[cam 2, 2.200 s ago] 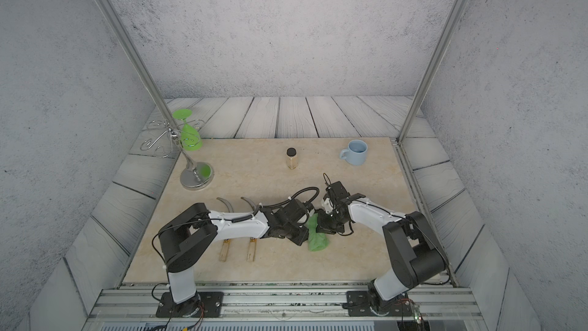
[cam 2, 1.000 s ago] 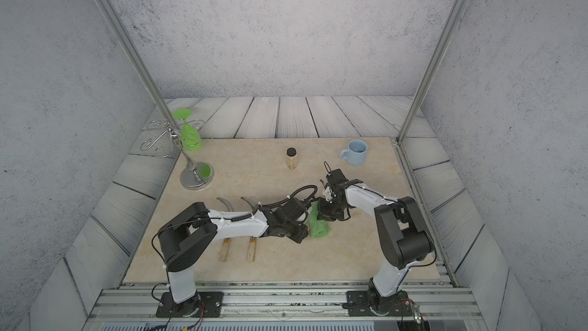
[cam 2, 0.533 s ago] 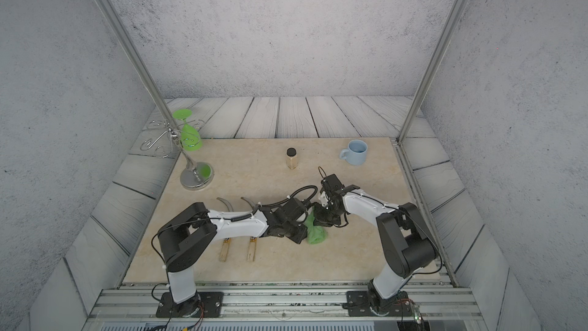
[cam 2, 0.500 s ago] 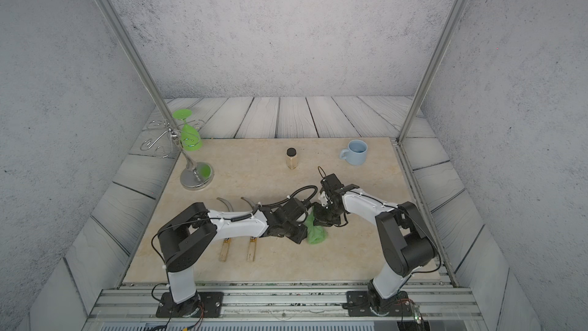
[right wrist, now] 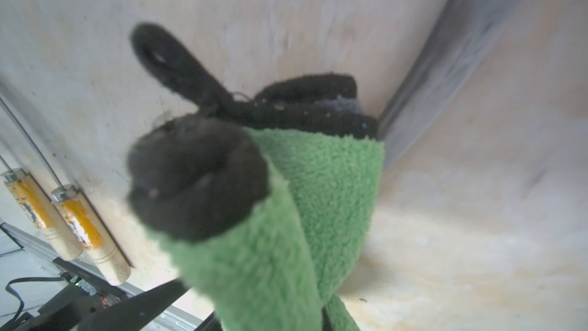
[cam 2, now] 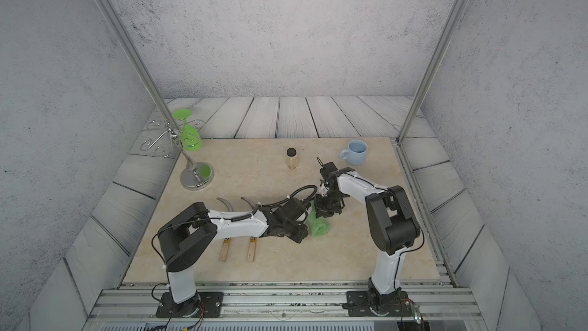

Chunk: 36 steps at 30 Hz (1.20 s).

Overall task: Wipe small sickles with rags
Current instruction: Place the small sickle at the center of the board.

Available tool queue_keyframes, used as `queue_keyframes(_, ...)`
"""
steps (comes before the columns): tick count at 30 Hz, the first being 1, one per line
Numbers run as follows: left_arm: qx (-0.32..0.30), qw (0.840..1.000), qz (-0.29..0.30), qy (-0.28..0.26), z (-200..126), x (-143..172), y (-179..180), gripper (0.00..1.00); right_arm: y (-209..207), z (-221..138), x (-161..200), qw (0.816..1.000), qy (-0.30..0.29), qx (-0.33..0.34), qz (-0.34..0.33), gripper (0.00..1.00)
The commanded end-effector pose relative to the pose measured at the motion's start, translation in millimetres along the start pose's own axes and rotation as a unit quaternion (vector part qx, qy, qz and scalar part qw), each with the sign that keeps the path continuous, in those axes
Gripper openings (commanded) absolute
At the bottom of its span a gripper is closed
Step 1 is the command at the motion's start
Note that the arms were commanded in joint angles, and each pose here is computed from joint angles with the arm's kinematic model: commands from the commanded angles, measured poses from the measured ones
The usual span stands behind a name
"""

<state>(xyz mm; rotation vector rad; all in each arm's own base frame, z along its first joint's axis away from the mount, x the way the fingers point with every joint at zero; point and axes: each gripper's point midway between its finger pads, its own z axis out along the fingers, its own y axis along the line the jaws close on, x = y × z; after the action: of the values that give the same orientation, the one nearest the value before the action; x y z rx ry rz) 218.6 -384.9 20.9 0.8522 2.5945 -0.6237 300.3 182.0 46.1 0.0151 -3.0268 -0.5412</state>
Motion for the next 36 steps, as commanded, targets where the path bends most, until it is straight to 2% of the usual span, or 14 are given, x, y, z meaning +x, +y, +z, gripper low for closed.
queue_keyframes(1, 0.038, 0.997, 0.014, 0.068, -5, 39, -15, 0.0, -17, -7, -56, 0.995, -0.088, 0.048, -0.029, 0.06)
queue_keyframes(5, 0.035, 0.997, 0.017, 0.074, -9, 42, -14, 0.0, 6, -21, -58, 0.994, -0.098, -0.002, -0.051, 0.07)
queue_keyframes(9, 0.03, 0.996, 0.018, 0.077, -11, 43, -13, 0.0, 29, -42, -43, 0.991, -0.103, -0.062, -0.065, 0.07)
queue_keyframes(12, 0.026, 0.997, 0.018, 0.077, -12, 42, -12, 0.0, 29, -59, -28, 0.99, -0.11, -0.063, -0.063, 0.07)
queue_keyframes(14, 0.026, 0.997, 0.018, 0.077, -13, 42, -12, 0.05, 22, -69, -18, 0.99, -0.118, -0.042, -0.059, 0.08)
queue_keyframes(21, 0.02, 0.997, 0.019, 0.075, -18, 40, -11, 0.31, -9, -102, 1, 0.986, -0.161, 0.037, -0.036, 0.09)
queue_keyframes(27, 0.02, 0.997, 0.026, 0.064, -22, 27, -16, 0.5, -21, -111, 7, 0.984, -0.175, 0.042, -0.021, 0.09)
queue_keyframes(29, 0.021, 0.997, 0.029, 0.061, -23, 21, -19, 0.53, -24, -113, 8, 0.983, -0.178, 0.04, -0.018, 0.09)
queue_keyframes(36, 0.018, 0.997, 0.045, 0.06, -12, 0, -24, 0.54, -34, -124, 8, 0.981, -0.193, 0.031, -0.002, 0.1)
